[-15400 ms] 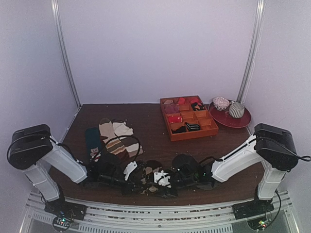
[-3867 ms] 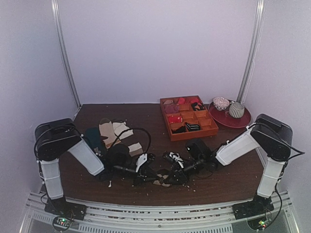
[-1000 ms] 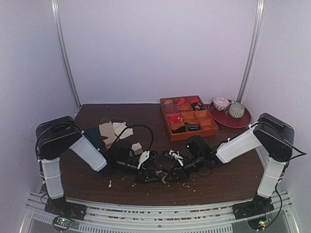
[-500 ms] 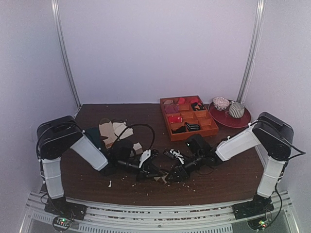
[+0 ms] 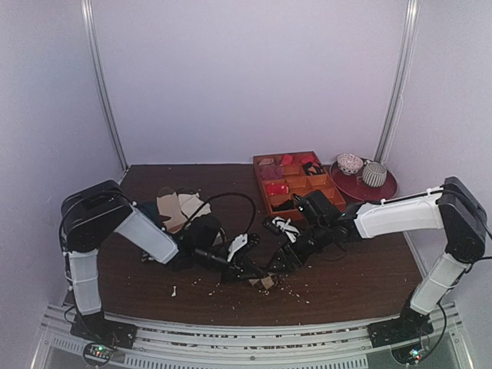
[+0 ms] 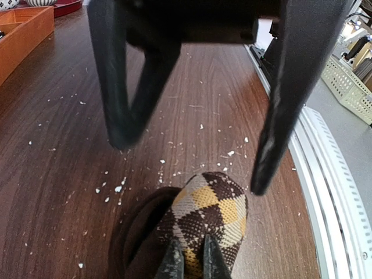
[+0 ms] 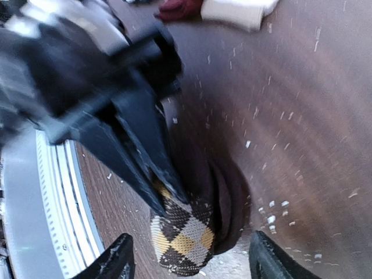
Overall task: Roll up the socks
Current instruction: Pick up the pair of socks from the center of the board.
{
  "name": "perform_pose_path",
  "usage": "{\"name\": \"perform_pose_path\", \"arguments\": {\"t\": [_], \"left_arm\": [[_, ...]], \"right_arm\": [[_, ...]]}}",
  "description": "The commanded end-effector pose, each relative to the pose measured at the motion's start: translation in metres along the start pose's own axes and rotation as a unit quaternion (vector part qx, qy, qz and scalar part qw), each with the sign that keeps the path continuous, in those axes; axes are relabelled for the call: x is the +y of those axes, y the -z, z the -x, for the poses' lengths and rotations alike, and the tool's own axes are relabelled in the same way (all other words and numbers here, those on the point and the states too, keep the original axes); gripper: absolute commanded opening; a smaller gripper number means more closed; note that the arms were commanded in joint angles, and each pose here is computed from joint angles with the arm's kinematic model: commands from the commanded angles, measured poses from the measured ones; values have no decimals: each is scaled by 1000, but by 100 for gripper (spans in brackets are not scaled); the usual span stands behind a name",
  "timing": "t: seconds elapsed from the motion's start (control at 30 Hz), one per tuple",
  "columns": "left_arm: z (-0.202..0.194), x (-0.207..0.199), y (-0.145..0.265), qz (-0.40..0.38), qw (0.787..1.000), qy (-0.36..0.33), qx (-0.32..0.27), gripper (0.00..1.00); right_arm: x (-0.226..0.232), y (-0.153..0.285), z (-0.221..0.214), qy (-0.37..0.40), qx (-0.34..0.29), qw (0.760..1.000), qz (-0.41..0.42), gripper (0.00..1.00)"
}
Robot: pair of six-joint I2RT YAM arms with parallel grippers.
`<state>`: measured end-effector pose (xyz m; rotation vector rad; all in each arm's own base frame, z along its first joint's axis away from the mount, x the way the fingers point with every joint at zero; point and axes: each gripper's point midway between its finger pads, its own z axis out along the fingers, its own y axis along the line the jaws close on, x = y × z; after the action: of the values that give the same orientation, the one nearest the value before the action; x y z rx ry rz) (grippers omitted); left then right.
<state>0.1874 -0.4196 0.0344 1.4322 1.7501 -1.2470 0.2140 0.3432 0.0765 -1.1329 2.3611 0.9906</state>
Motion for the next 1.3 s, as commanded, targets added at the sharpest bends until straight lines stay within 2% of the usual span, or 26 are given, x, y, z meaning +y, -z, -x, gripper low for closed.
{"name": "perform_pose_path", "arguments": {"t": [0.0,0.17,0.5,0.57,0.77,0.83,1.07,1.27], "left_arm": [[-146,-10,10,27,963,163,213,0],[-145,-8,8,27,963,161,214,0],[-141,-5,8,24,963,154,219,0],[-141,-4,8,26,963,155,218,0],[-143,-4,8,26,963,155,219,0],[-142,-4,8,25,963,154,218,0],[-141,-3,6,26,964,151,216,0],[-136,2,5,33,966,144,210,0]], "right_arm": [[-11,9,-6,10,20,999,-41,72],[-12,-5,-24,-7,54,998,-21,79],[-19,-23,-42,-23,71,997,-18,84],[-16,-26,-45,-27,69,997,-9,89],[-5,-35,-56,-33,66,997,10,86],[2,-37,-55,-37,59,997,26,83],[9,-39,-59,-45,60,997,35,59],[0,-47,-60,-67,57,996,20,26]]}}
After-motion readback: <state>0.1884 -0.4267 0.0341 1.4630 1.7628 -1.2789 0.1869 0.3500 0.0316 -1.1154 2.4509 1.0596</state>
